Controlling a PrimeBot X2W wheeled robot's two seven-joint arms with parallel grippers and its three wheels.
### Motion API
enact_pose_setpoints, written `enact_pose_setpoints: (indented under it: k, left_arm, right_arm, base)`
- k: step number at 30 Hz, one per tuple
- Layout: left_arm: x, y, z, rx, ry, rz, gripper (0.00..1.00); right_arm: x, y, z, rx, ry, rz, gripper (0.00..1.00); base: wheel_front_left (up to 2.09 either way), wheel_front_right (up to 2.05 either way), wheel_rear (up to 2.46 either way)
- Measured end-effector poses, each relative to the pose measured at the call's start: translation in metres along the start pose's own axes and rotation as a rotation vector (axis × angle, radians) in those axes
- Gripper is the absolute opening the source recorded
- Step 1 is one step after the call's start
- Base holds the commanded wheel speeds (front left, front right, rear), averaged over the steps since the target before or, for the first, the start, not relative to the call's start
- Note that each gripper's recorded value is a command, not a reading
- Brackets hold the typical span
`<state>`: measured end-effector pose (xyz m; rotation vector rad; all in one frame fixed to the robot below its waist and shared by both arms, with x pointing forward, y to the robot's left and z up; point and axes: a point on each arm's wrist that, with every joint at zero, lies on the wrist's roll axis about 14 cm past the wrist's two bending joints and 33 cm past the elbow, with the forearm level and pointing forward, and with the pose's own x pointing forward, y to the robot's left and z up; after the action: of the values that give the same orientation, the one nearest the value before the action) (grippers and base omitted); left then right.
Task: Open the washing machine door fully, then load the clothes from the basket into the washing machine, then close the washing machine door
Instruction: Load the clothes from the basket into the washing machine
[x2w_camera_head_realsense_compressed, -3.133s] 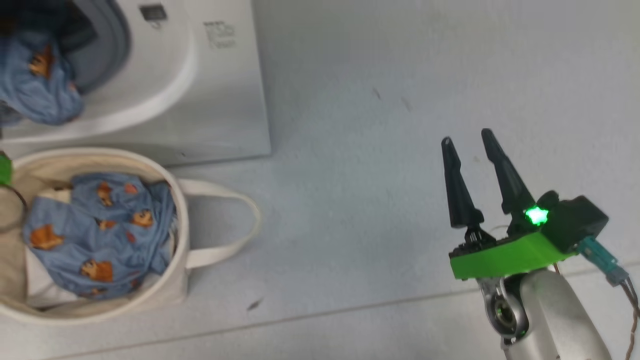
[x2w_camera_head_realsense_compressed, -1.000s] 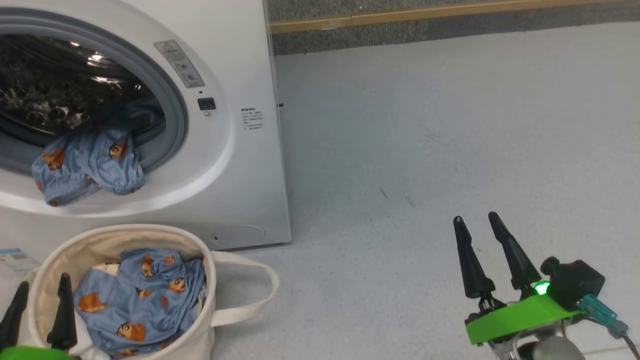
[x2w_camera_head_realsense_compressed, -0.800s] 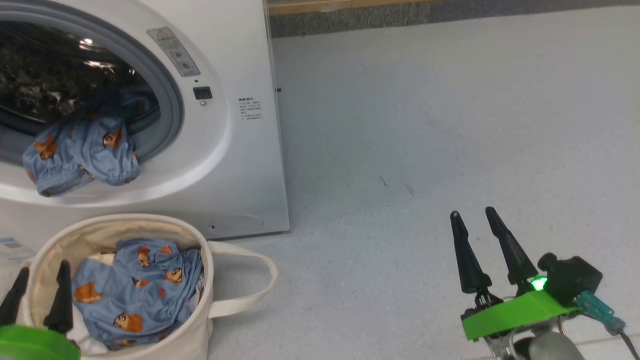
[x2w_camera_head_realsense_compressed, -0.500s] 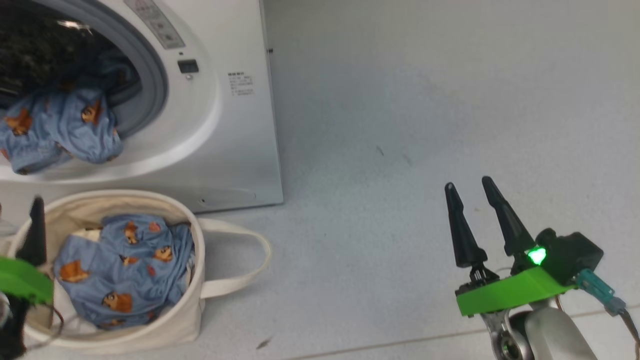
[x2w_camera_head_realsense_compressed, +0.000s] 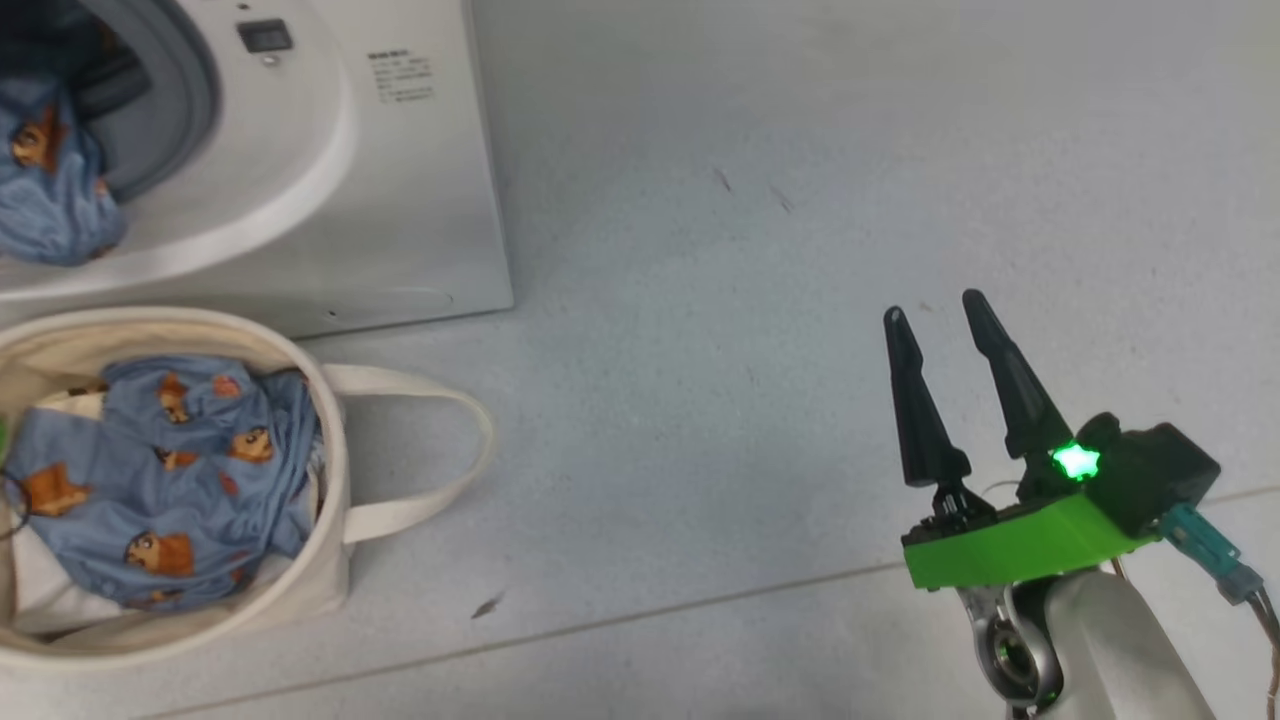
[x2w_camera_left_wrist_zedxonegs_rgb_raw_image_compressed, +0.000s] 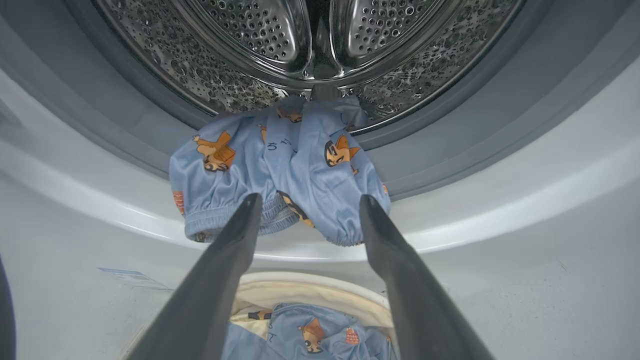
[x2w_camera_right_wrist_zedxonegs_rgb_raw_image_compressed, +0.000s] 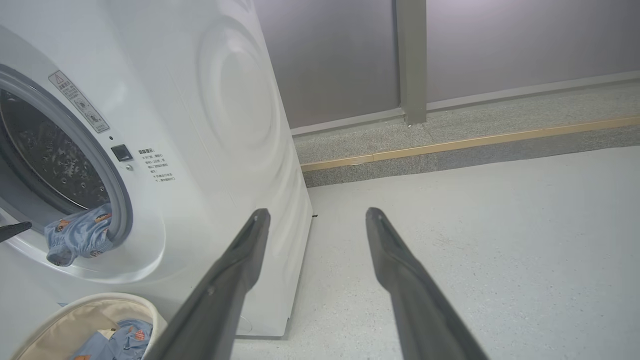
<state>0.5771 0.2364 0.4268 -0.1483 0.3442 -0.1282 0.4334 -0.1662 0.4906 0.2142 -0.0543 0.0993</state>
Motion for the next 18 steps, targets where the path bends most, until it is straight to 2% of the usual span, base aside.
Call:
enact_pose_setpoints:
  k: [4, 10, 15, 18]
  left_arm:
    - [0.024, -0.003, -0.001, -0.02, 0.01, -0.011, 1.0]
    - [0.058, 0.011, 0.002, -0.029, 0.019, 0.012, 1.0]
    - [0.091, 0.019, -0.015, -0.057, 0.086, 0.022, 1.0]
    - [0.101, 0.033, -0.032, -0.031, 0.139, 0.057, 1.0]
  right_arm:
    - [0.005, -0.006, -0.01, -0.003, 0.019, -0.011, 1.0]
    - [0.013, -0.012, -0.029, -0.005, 0.054, -0.021, 1.0]
    - [0.025, -0.018, -0.05, -0.017, 0.088, -0.02, 1.0]
    - [0.028, -0.02, -0.062, -0.02, 0.112, -0.021, 1.0]
  base:
    - [0.0, 0.0, 0.0]
    - [0.0, 0.0, 0.0]
    - [0.0, 0.0, 0.0]
    - [0.0, 0.0, 0.0]
